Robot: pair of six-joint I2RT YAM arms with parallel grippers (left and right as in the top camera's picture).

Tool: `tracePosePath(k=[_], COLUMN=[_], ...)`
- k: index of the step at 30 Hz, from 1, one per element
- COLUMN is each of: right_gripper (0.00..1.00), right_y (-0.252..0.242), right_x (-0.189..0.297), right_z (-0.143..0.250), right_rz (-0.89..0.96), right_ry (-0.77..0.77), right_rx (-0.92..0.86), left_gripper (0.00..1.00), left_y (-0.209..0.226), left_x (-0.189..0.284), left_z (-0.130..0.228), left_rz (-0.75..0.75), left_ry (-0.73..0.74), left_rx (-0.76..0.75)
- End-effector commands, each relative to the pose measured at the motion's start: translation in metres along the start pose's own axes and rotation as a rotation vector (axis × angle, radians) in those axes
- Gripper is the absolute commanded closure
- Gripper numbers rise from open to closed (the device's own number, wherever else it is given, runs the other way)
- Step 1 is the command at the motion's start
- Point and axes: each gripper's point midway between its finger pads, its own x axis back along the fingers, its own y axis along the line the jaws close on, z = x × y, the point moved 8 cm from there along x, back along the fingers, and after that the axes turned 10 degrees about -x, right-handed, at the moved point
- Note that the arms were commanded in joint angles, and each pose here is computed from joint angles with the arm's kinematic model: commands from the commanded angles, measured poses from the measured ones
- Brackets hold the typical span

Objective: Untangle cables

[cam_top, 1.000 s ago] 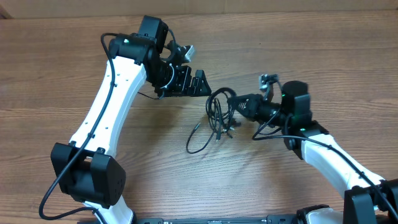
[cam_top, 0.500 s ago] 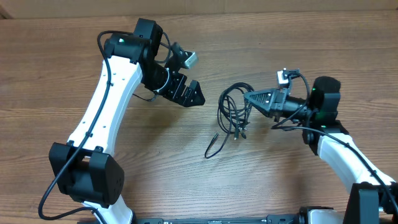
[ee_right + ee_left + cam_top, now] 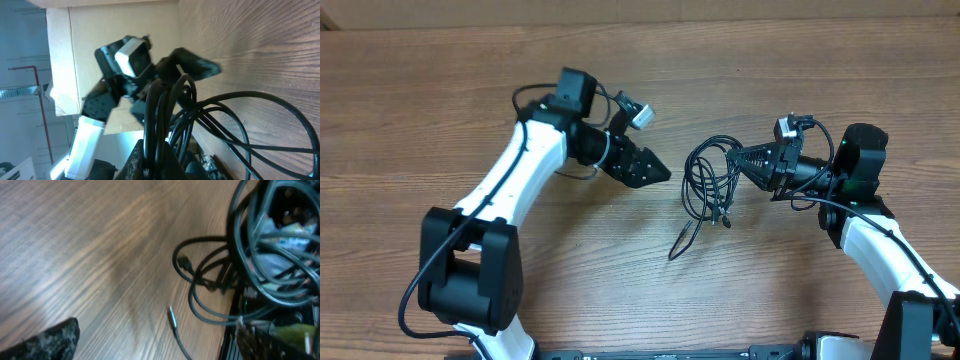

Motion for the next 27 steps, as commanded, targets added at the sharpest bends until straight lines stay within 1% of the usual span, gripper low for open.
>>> tracePosePath(k=[1, 4, 9, 11, 16, 19, 22, 25, 27], right_gripper=[0.96, 0.96, 0.96, 0.96, 0.96, 0.96, 0.96, 0.96, 0.96], right_y=[0.008, 0.008, 0.008, 0.008, 0.008, 0.008, 0.008, 0.008, 0.008], right_x=[0.002, 0.002, 0.002, 0.002, 0.002, 0.002, 0.002, 0.002, 0.002], right_z=[0.005, 0.005, 0.005, 0.005, 0.005, 0.005, 0.005, 0.005, 0.005], right_rz=[-0.013, -0.013, -0.013, -0.013, -0.013, -0.013, -0.013, -0.013, -0.013], right_ry=[0.024, 0.024, 0.024, 0.024, 0.024, 0.024, 0.024, 0.024, 0.024], right_rx=[0.019, 0.016, 0.016, 0.016, 0.016, 0.016, 0.016, 0.016, 0.016], left_gripper=[0.0, 0.0, 0.0, 0.0, 0.04, 0.04, 0.02, 0.0, 0.0], left_y=[-0.002, -0.003, -0.01, -0.008, 0.002, 0.002, 0.002, -0.002, -0.005], left_x=[-0.022, -0.034, -0.047, -0.051, -0.056, -0.056, -0.056, -0.059, -0.062], left_z=[0.011, 0.016, 0.01, 0.011, 0.015, 0.013, 0.011, 0.009, 0.006], left_rz=[0.035, -0.002, -0.012, -0.066, -0.193, -0.183, -0.184, -0.154, -0.135], left_ry=[0.02, 0.045, 0.043, 0.063, 0.101, 0.089, 0.08, 0.07, 0.058], left_rx=[0.118, 0.098, 0.041, 0.058, 0.122, 0.117, 0.108, 0.094, 0.076])
